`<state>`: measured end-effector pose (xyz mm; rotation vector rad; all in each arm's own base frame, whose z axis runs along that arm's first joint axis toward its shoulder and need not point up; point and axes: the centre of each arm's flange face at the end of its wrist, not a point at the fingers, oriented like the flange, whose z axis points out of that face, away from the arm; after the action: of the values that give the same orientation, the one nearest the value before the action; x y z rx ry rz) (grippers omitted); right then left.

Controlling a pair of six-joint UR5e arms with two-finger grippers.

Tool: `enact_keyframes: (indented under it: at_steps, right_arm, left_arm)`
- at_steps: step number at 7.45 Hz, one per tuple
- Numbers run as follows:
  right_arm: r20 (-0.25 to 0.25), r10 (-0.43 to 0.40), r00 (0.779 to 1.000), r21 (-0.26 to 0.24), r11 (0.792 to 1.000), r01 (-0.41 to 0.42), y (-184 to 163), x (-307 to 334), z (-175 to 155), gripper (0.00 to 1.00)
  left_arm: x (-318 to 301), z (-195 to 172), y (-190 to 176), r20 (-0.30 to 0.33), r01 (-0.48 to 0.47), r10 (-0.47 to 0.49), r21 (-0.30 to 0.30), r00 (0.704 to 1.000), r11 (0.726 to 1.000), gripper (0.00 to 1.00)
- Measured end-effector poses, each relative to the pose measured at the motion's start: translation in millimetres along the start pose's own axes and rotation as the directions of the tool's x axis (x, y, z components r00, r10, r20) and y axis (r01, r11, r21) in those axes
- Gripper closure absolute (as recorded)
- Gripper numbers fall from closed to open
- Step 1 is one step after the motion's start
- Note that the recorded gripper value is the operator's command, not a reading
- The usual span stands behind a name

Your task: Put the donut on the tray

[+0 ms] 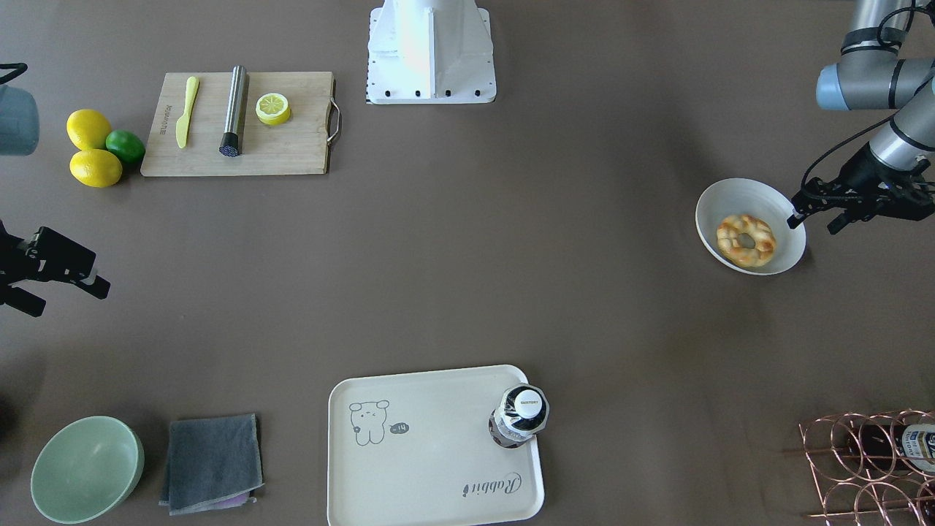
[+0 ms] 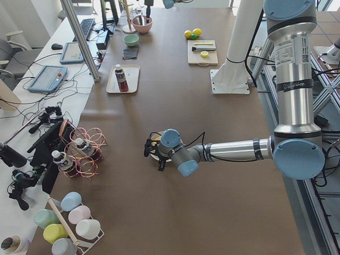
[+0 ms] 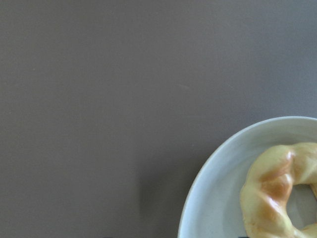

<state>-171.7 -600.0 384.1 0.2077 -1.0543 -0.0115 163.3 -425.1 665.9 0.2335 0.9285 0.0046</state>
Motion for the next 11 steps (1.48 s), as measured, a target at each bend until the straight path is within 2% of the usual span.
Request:
enact_keyframes:
  at_steps: [1, 2, 6, 8, 9, 11]
  right_arm:
    - [0.001, -0.004, 1.000, 0.000, 1.000, 0.004, -7, -6, 3, 0.00]
    - [0.003, -0.005, 1.000, 0.000, 1.000, 0.005, -13, -11, 5, 0.00]
    - [0.032, 0.022, 0.999, 0.006, 1.000, -0.022, -19, -29, 3, 0.00]
    - [0.060, 0.038, 0.997, 0.016, 0.999, -0.039, -16, -40, 5, 0.00]
    - [0.077, 0.031, 0.997, 0.020, 0.999, -0.033, -17, -49, 3, 0.00]
    - [0.108, 0.036, 0.993, 0.011, 0.999, -0.038, -15, -70, 1, 0.00]
  left_arm:
    - [2, 6, 4, 0.000, -0.005, 0.005, -0.002, 1.000, 1.000, 0.56]
    - [4, 13, 8, -0.002, -0.005, 0.005, 0.000, 1.000, 1.000, 1.00]
    - [21, 20, 10, -0.043, 0.006, -0.006, 0.005, 0.999, 1.000, 1.00]
    - [48, 11, -10, -0.119, 0.046, -0.053, -0.063, 0.991, 0.997, 1.00]
    - [71, -8, -31, -0.172, 0.076, -0.093, -0.103, 0.981, 0.992, 1.00]
    - [141, -63, -74, -0.206, 0.131, -0.158, -0.138, 0.966, 0.982, 1.00]
